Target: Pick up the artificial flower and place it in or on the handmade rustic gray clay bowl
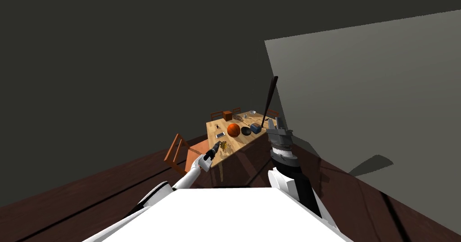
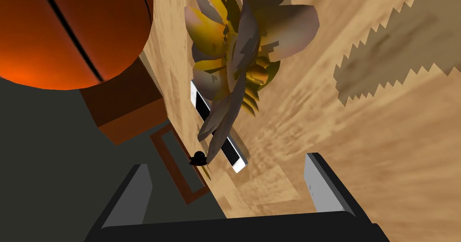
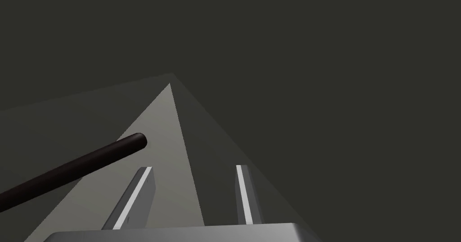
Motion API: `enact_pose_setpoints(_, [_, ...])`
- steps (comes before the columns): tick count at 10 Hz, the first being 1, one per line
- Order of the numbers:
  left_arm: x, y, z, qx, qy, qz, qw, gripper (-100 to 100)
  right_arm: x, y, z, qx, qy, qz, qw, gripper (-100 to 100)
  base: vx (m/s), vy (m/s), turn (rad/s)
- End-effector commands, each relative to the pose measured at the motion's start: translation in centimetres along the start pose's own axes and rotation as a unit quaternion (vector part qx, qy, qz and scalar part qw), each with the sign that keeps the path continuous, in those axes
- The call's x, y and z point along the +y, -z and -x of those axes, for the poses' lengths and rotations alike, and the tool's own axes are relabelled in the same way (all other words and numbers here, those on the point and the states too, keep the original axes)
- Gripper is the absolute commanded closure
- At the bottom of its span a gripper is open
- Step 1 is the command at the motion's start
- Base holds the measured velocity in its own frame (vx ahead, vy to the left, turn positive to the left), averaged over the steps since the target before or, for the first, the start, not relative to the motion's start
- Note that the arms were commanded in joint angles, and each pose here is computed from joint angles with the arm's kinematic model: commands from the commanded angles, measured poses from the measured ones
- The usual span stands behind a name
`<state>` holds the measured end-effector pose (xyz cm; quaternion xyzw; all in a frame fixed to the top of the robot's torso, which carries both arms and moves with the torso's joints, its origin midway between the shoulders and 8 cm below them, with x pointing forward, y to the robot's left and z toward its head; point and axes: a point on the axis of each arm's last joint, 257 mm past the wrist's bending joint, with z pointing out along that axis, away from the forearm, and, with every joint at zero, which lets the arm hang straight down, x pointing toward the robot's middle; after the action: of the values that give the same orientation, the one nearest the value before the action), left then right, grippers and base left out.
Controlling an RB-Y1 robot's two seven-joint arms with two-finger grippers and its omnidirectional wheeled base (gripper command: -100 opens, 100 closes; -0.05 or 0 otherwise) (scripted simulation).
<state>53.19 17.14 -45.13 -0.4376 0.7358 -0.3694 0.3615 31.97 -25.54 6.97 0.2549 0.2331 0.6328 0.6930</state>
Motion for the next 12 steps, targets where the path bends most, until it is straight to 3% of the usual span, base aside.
enact_pose_setpoints(1, [0.2,-0.6,-0.3,0.004,-0.009,0.014,0.9999,-100,0.0,0.0,0.0,0.000,0.000,0.000,1.0000,0,-0.040,0.035,-0.091])
enact_pose_setpoints(5, [0.0,-1.3,-0.6,0.009,-0.019,0.025,0.9995,-100,0.0,0.0,0.0,0.000,0.000,0.000,1.0000,0,-0.019,0.008,-0.061])
enact_pose_setpoints(6, [0.0,-1.3,-0.6,0.009,-0.020,0.025,0.9994,0,0.0,0.0,0.0,0.000,0.000,0.000,1.0000,0,0.000,0.000,0.000])
enact_pose_setpoints(7, [1.2,-0.8,-0.7,0.008,-0.019,0.026,0.9995,-100,0.0,0.0,0.0,0.000,0.000,0.000,1.0000,0,0.099,-0.029,-0.034])
enact_pose_setpoints(8, [0.8,-1.1,-0.6,0.008,-0.019,0.028,0.9994,-100,0.0,0.0,0.0,0.000,0.000,0.000,1.0000,0,0.063,-0.018,-0.003])
enact_pose_setpoints(9, [0.8,-1.1,-0.6,0.008,-0.019,0.026,0.9994,100,0.0,0.0,0.0,0.000,0.000,0.000,1.0000,0,0.007,-0.003,0.002])
enact_pose_setpoints(12, [0.8,-1.1,-0.5,0.008,-0.021,0.026,0.9994,100,0.0,0.0,0.0,0.000,0.000,0.000,1.0000,0,0.000,0.000,0.000])
